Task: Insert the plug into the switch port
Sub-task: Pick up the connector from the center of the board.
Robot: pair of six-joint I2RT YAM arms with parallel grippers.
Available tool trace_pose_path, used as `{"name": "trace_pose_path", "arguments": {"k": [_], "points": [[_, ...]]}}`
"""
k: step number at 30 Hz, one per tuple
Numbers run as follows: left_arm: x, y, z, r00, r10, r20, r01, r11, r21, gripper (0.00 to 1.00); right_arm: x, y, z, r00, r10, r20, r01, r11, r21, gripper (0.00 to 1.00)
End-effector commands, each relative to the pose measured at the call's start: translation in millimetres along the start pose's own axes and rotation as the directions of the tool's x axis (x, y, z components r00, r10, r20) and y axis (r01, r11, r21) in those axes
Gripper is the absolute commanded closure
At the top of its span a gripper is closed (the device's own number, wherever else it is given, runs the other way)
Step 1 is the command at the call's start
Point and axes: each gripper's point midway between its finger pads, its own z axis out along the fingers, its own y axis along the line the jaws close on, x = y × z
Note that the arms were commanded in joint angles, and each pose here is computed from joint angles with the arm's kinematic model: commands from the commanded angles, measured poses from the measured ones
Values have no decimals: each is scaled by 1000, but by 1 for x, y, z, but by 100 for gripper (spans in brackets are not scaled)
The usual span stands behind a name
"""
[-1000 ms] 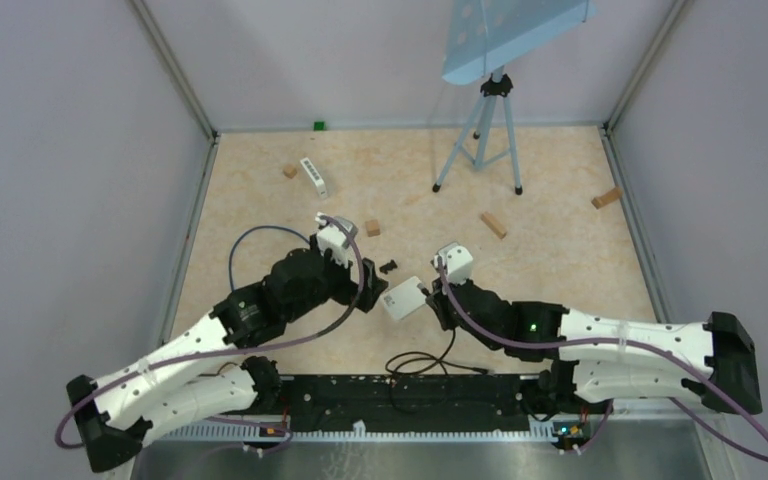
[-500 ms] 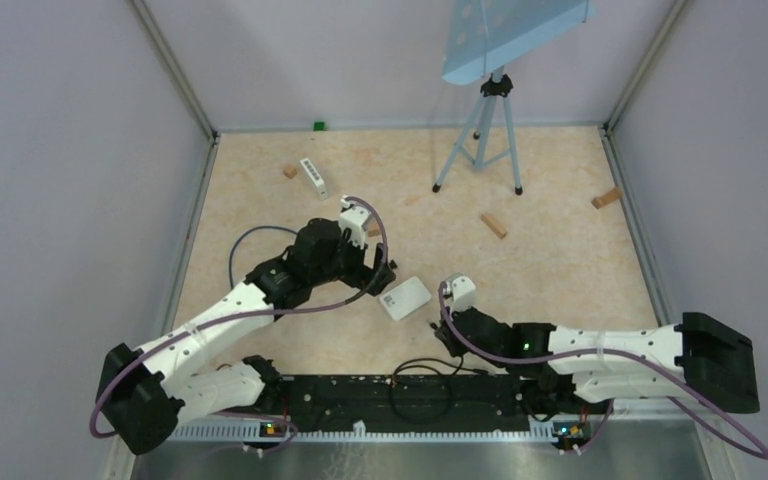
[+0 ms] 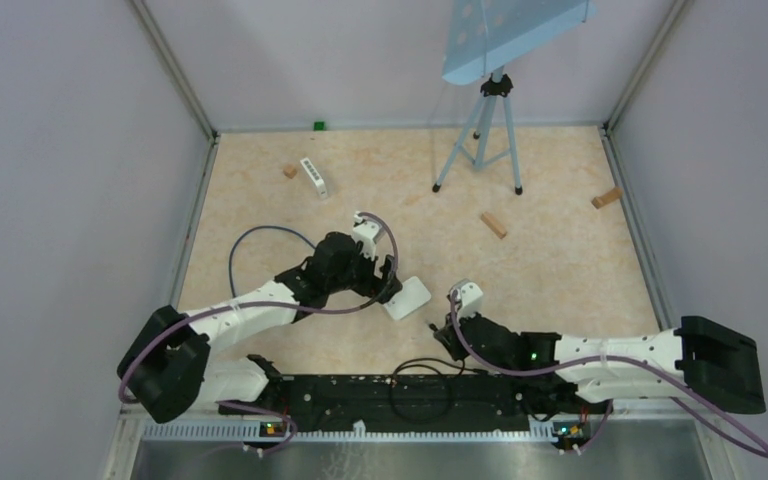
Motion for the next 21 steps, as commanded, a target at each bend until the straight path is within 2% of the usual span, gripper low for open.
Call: {"name": "trace_pose_path", "arguments": {"k": [1, 7, 12, 21], "points": [[-14, -11, 14, 995, 6, 96, -14, 996, 83, 6, -19, 8, -4, 996, 15, 87, -11, 999, -44, 100], [-1, -18, 30, 995, 49, 89, -62, 985, 158, 9, -18, 0, -6, 993, 0, 117, 3, 1000, -30, 100], [7, -12, 42, 991, 117, 58, -125, 979, 159, 11, -18, -6, -3, 992, -36, 121, 35, 999, 11, 100], [19, -10, 51, 999, 40, 26, -44, 981, 191, 10, -15, -9, 12, 993, -78, 93, 71, 995, 69, 100]]}}
